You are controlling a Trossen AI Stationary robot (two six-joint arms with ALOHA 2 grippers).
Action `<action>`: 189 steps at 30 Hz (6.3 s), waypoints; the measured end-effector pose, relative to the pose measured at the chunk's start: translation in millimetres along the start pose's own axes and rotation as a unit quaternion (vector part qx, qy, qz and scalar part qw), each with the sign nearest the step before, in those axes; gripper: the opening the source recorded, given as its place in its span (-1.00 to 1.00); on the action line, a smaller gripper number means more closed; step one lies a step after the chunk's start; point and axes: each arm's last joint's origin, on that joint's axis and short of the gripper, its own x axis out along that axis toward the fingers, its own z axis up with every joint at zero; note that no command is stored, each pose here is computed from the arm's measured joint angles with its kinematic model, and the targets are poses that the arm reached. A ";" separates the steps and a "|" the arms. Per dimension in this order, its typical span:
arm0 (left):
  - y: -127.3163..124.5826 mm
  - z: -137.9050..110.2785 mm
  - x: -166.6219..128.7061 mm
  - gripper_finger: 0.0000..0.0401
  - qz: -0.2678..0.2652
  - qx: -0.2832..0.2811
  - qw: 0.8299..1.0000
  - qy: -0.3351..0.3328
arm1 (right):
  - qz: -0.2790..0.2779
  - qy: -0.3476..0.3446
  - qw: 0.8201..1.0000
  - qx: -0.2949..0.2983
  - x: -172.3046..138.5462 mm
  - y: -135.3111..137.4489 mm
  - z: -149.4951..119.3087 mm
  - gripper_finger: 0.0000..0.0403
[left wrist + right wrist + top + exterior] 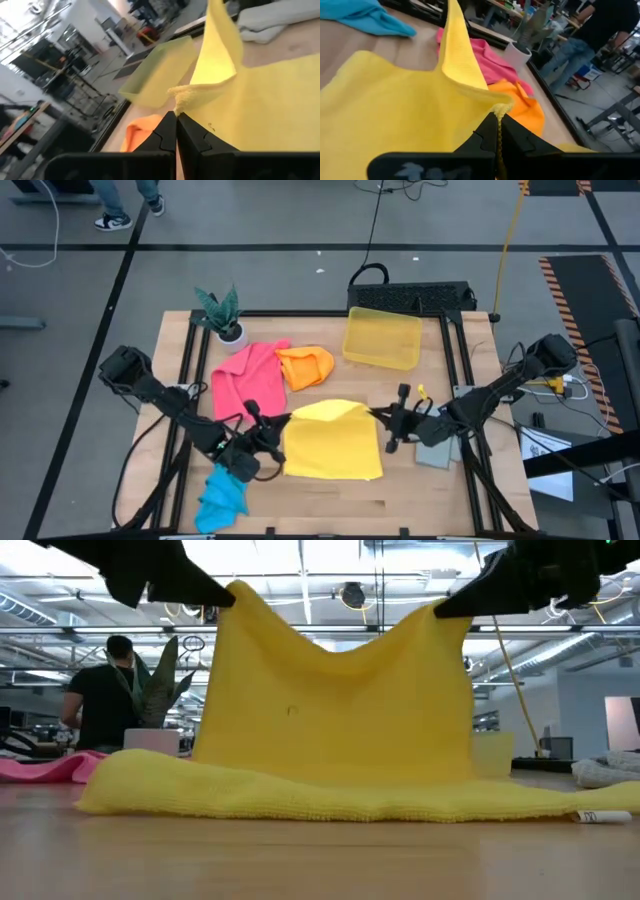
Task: Fold microfiber towels
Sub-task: Fold the yellow kitchen towel
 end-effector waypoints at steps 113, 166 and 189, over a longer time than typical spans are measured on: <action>-27.5 -33.2 -15.1 -0.99 -0.038 0.054 0.998 -0.003 | 0.023 0.060 0.986 -0.153 8.2 40.5 -15.7 -1.00; -87.9 -75.8 -35.8 -0.61 -0.279 -0.023 0.954 0.106 | 0.261 0.097 0.960 -0.035 9.0 95.9 -56.2 -0.62; -66.2 -44.2 4.2 -0.82 -0.285 -0.075 0.937 0.186 | 0.261 0.131 0.947 0.134 27.9 64.5 -56.6 -0.95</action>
